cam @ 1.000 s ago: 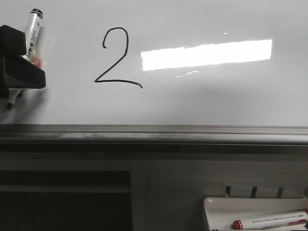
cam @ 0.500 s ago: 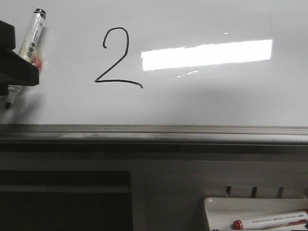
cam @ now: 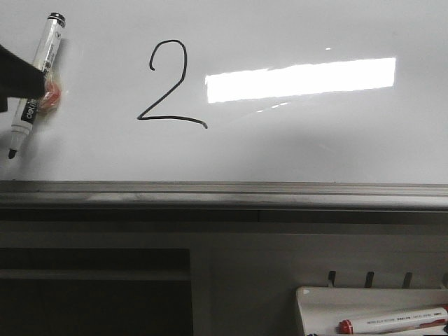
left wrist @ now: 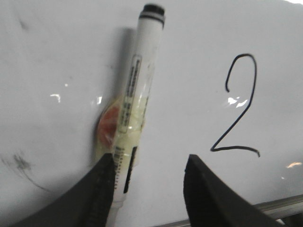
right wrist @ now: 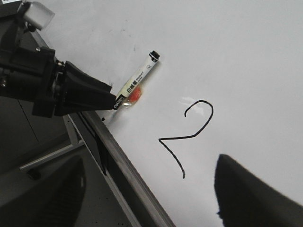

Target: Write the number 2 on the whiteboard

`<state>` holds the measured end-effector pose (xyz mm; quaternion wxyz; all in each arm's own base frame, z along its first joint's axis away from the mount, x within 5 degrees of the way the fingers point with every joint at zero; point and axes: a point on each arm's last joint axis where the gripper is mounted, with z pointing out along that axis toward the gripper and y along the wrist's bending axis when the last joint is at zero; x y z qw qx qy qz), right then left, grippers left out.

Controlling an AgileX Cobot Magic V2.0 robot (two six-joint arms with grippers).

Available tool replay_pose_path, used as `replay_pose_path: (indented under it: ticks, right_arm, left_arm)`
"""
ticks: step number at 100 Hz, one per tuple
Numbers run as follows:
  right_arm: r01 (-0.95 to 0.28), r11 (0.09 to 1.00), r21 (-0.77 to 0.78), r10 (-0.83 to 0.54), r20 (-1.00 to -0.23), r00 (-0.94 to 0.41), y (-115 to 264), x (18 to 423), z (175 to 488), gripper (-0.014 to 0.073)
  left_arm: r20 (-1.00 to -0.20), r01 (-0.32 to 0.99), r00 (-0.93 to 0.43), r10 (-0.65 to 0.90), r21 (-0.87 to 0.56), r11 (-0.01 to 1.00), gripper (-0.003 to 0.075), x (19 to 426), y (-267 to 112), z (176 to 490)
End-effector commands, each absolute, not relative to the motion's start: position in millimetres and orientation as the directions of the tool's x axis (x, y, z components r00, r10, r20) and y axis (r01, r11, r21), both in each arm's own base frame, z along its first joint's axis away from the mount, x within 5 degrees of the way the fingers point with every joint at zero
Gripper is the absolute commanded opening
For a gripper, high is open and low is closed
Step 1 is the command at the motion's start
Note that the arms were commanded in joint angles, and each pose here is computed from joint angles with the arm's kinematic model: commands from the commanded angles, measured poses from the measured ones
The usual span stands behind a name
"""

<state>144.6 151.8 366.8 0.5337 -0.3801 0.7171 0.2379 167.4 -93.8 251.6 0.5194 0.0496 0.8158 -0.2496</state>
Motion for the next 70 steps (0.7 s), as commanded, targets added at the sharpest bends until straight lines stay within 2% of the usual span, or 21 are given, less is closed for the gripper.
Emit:
replay_pose_path:
  ticks: [1,10,20,30,48,59,70]
  right_arm:
    - [-0.781,0.618,-0.083,-0.235,-0.968,-0.083,147.8,144.0,385.2,0.0339]
    - [-0.792,0.605,-0.088,-0.260,-0.961,-0.092,147.5,142.1,383.2,0.0143]
    - [-0.795,0.595,-0.115,-0.279,-0.958,-0.071,142.3,136.1,385.1,-0.0076]
    - [-0.777,0.616,-0.127,-0.240,-0.970,-0.032,132.6,128.2,386.5,-0.0066]
    - [-0.708,0.691,-0.144,-0.110,-0.989,0.094,99.4,101.6,379.7,-0.0066]
    - [-0.692,0.707,-0.146,-0.094,-0.989,0.113,82.6,85.5,353.9,-0.0066]
    - [-0.695,0.704,-0.145,-0.113,-0.989,0.092,72.4,74.3,322.3,-0.0066]
  left_arm:
    - [-0.910,0.387,-0.341,-0.235,-0.364,0.847,0.0315,164.9,-92.0,277.8]
    - [-0.914,0.395,-0.323,-0.245,-0.365,0.843,0.0302,156.4,-87.4,285.2]
    - [-0.931,0.423,-0.270,-0.245,-0.343,0.839,0.0169,145.0,-81.4,295.7]
    - [-0.957,0.468,-0.172,-0.232,-0.286,0.836,-0.0022,130.0,-73.9,308.9]
    - [-0.977,0.521,0.011,-0.215,-0.178,0.835,-0.0020,98.2,-57.6,324.0]
    - [-0.984,0.531,0.144,-0.101,-0.010,0.847,-0.0020,80.9,-50.1,320.4]
    - [-0.977,0.530,0.186,-0.103,0.011,0.848,-0.0020,69.6,-44.1,314.2]
